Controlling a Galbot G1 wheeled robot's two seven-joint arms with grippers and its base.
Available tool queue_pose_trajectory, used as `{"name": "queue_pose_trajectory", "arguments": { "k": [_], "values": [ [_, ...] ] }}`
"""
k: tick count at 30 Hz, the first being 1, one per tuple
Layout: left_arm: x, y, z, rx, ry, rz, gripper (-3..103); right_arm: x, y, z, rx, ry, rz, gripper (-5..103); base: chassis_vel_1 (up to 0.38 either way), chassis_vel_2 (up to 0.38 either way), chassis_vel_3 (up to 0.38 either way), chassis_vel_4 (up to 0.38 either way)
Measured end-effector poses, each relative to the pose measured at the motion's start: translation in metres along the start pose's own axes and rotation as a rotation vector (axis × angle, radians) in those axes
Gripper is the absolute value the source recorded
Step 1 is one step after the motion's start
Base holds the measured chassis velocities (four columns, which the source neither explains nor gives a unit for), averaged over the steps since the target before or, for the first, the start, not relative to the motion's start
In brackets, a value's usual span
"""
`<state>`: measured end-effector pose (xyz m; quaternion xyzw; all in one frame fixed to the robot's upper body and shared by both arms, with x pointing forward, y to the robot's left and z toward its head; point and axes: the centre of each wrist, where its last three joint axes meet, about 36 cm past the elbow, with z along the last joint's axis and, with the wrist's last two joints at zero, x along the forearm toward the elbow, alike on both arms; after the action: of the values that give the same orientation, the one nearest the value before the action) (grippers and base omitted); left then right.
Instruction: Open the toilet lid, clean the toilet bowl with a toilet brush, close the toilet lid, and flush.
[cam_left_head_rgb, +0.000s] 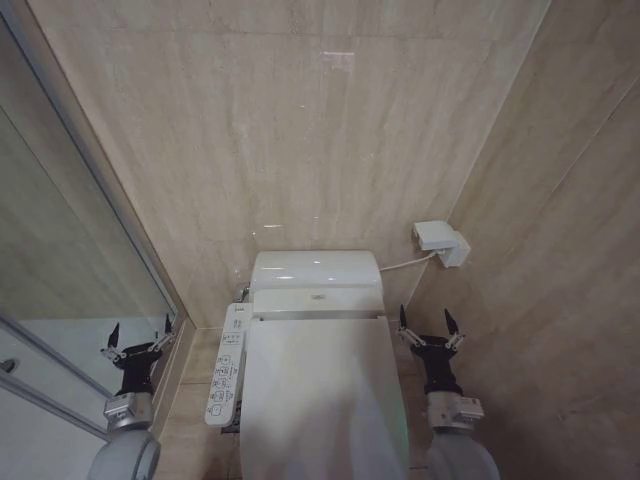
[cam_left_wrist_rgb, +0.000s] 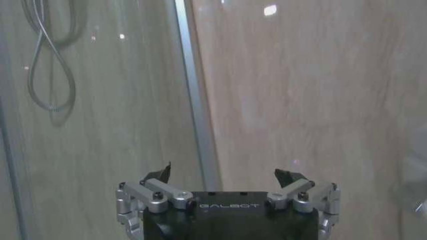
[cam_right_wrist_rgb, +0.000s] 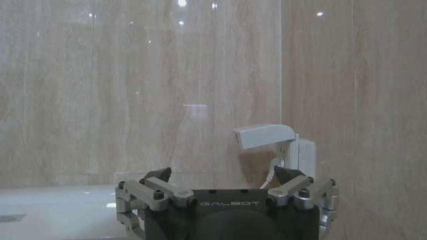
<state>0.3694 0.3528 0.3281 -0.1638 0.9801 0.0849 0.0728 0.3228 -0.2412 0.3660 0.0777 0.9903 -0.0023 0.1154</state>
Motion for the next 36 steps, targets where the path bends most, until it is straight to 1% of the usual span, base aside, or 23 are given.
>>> {"name": "queue_pose_trajectory", "arguments": {
  "k": [2, 3, 4, 6, 7, 9, 10, 11, 13, 15, 17, 18, 20, 21, 22, 25, 26, 28, 29, 30, 32, 34, 36],
  "values": [
    [-0.009, 0.005, 0.013, -0.022, 0.016, 0.024, 100, 0.000, 0.000, 0.000, 0.000, 0.000, 0.000, 100, 0.000, 0.000, 0.000, 0.000],
    [-0.009, 0.005, 0.013, -0.022, 0.016, 0.024, 100, 0.000, 0.000, 0.000, 0.000, 0.000, 0.000, 100, 0.000, 0.000, 0.000, 0.000],
    [-0.019, 0.008, 0.023, -0.040, 0.019, 0.053, 100, 0.000, 0.000, 0.000, 0.000, 0.000, 0.000, 100, 0.000, 0.000, 0.000, 0.000],
    [-0.036, 0.013, 0.034, -0.066, -0.001, 0.122, 99, 0.000, 0.000, 0.000, 0.000, 0.000, 0.000, 100, 0.000, 0.000, 0.000, 0.000],
    [-0.036, 0.013, 0.034, -0.066, -0.001, 0.122, 99, 0.000, 0.000, 0.000, 0.000, 0.000, 0.000, 100, 0.000, 0.000, 0.000, 0.000],
    [-0.061, 0.020, 0.043, -0.097, -0.035, 0.206, 99, 0.000, 0.000, 0.000, 0.000, 0.000, 0.000, 100, 0.000, 0.000, 0.000, 0.000],
    [-0.061, 0.020, 0.043, -0.097, -0.035, 0.206, 99, 0.000, 0.000, 0.000, 0.000, 0.000, 0.000, 100, 0.000, 0.000, 0.000, 0.000],
    [-0.073, 0.022, 0.045, -0.110, -0.056, 0.249, 99, 0.000, 0.000, 0.000, 0.000, 0.000, 0.000, 100, 0.000, 0.000, 0.000, 0.000],
    [-0.089, 0.023, 0.048, -0.131, -0.078, 0.298, 99, 0.000, 0.000, 0.000, 0.000, 0.000, 0.000, 100, 0.000, 0.000, 0.000, 0.000],
    [-0.096, 0.023, 0.049, -0.142, -0.085, 0.317, 97, 0.000, 0.000, 0.000, 0.000, 0.000, 0.000, 100, 0.000, 0.000, 0.000, 0.000],
    [-0.116, 0.018, 0.054, -0.163, -0.101, 0.372, 97, 0.000, 0.000, 0.000, 0.000, 0.000, 0.000, 100, 0.000, 0.000, 0.000, 0.000],
    [-0.116, 0.018, 0.054, -0.163, -0.101, 0.372, 97, 0.000, 0.000, 0.000, 0.000, 0.000, 0.000, 100, 0.000, 0.000, 0.000, 0.000],
    [-0.131, 0.012, 0.061, -0.185, -0.114, 0.426, 97, 0.000, 0.000, 0.000, 0.000, 0.000, 0.000, 100, 0.000, 0.000, 0.000, 0.000],
    [-0.138, 0.009, 0.064, -0.198, -0.121, 0.457, 84, 0.000, 0.000, 0.000, 0.000, 0.000, 0.000, 100, 0.000, 0.000, 0.000, 0.000],
    [-0.138, 0.009, 0.064, -0.198, -0.121, 0.457, 84, 0.000, 0.000, 0.000, 0.000, 0.000, 0.000, 100, 0.000, 0.000, 0.000, 0.000],
    [-0.153, 0.000, 0.071, -0.231, -0.133, 0.540, 84, 0.000, 0.000, 0.000, 0.000, 0.000, 0.000, 100, 0.000, 0.000, 0.000, 0.000],
    [-0.153, 0.000, 0.071, -0.231, -0.133, 0.540, 84, 0.000, 0.000, 0.000, 0.000, 0.000, 0.000, 100, 0.000, 0.000, 0.000, 0.000],
    [-0.162, -0.005, 0.073, -0.257, -0.145, 0.585, 84, 0.000, 0.000, 0.000, 0.000, 0.000, 0.000, 100, 0.000, 0.000, 0.000, 0.000],
    [-0.165, -0.007, 0.073, -0.267, -0.151, 0.601, 56, 0.000, 0.000, 0.000, 0.000, 0.000, 0.000, 100, 0.000, 0.000, 0.000, 0.000],
    [-0.165, -0.007, 0.073, -0.267, -0.151, 0.601, 56, 0.000, 0.000, 0.000, 0.000, 0.000, 0.000, 100, 0.000, 0.000, 0.000, 0.000],
    [-0.172, -0.005, 0.070, -0.329, -0.165, 0.664, 56, 0.000, 0.000, 0.000, 0.000, 0.000, 0.000, 100, 0.000, 0.000, 0.000, 0.000],
    [-0.179, -0.001, 0.066, -0.381, -0.216, 0.694, 56, 0.000, 0.000, 0.000, 0.000, 0.000, 0.000, 100, 0.000, 0.000, 0.000, 0.000],
    [-0.181, 0.001, 0.065, -0.393, -0.234, 0.701, 56, 0.000, 0.000, 0.000, 0.000, 0.000, 0.000, 100, 0.000, 0.000, 0.000, 0.000]
  ]
}}
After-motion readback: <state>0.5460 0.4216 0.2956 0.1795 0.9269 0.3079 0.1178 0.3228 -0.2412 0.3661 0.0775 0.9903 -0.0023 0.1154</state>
